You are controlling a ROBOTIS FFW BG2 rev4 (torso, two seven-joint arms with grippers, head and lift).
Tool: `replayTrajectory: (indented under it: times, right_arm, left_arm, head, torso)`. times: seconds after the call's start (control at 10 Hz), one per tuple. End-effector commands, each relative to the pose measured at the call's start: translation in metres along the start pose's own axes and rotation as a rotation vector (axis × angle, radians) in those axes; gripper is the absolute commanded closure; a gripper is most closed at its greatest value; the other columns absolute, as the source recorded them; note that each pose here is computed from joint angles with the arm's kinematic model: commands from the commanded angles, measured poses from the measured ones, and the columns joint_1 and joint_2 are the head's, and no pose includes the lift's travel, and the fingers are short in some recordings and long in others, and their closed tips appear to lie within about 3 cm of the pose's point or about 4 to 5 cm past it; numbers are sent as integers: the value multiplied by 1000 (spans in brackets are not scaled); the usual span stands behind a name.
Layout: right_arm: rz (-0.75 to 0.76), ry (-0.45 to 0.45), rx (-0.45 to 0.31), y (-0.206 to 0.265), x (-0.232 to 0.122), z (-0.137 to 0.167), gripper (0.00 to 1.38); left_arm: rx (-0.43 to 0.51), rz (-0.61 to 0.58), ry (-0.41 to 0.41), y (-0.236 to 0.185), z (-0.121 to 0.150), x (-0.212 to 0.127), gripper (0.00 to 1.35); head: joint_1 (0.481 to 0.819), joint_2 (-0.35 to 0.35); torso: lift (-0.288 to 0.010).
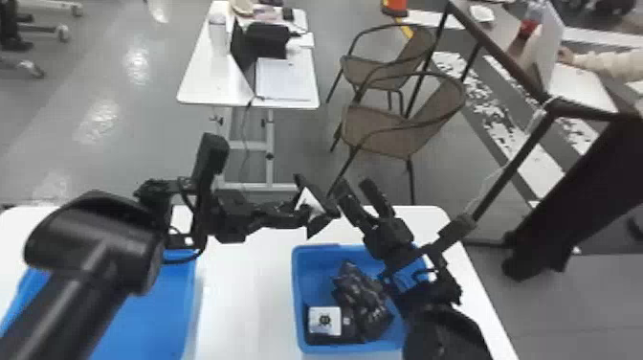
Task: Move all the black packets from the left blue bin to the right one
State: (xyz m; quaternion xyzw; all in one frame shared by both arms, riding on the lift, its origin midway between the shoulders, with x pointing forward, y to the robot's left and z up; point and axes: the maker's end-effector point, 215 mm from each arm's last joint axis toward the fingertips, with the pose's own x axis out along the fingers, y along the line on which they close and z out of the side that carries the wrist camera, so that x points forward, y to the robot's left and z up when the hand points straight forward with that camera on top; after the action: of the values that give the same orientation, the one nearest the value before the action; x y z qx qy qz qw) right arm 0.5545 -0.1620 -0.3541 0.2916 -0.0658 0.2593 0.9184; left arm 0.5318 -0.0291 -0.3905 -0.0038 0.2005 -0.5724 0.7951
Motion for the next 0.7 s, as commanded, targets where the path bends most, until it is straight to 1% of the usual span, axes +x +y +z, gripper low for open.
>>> replayTrajectory:
  times: [0.0,0.2,0.3,0.4,0.5,0.6]
  right_arm:
    - [33,-1,-2,16,14,-1,159]
    - [67,14,1,33,22,-9,159]
    - [86,44,4,42,26,-20,159]
    - [86,75,2,43,25,-31,159]
    - [82,88,7,44,25,-37,159]
    - [75,107,19,44,25,-44,190]
  left_arm:
    - [3,-12,5,-4,0,7,1219]
    - [5,-16,3,-6,2,10,1219]
    - [4,-15,-5,-5,4,10,1219]
    - [6,-19,-13,-7,8,11,1219]
    - [12,-20,-19,-7,12,12,1219]
    - [10,-21,-20,-8,12,13,1219]
  head:
    - [695,-192]
    - [695,-187]
    - [695,-180]
    - [695,-169]
    - [695,-158]
    - [695,-153]
  torso:
    - [0]
    - [0]
    - [0]
    - [0]
    - [0]
    - [0]
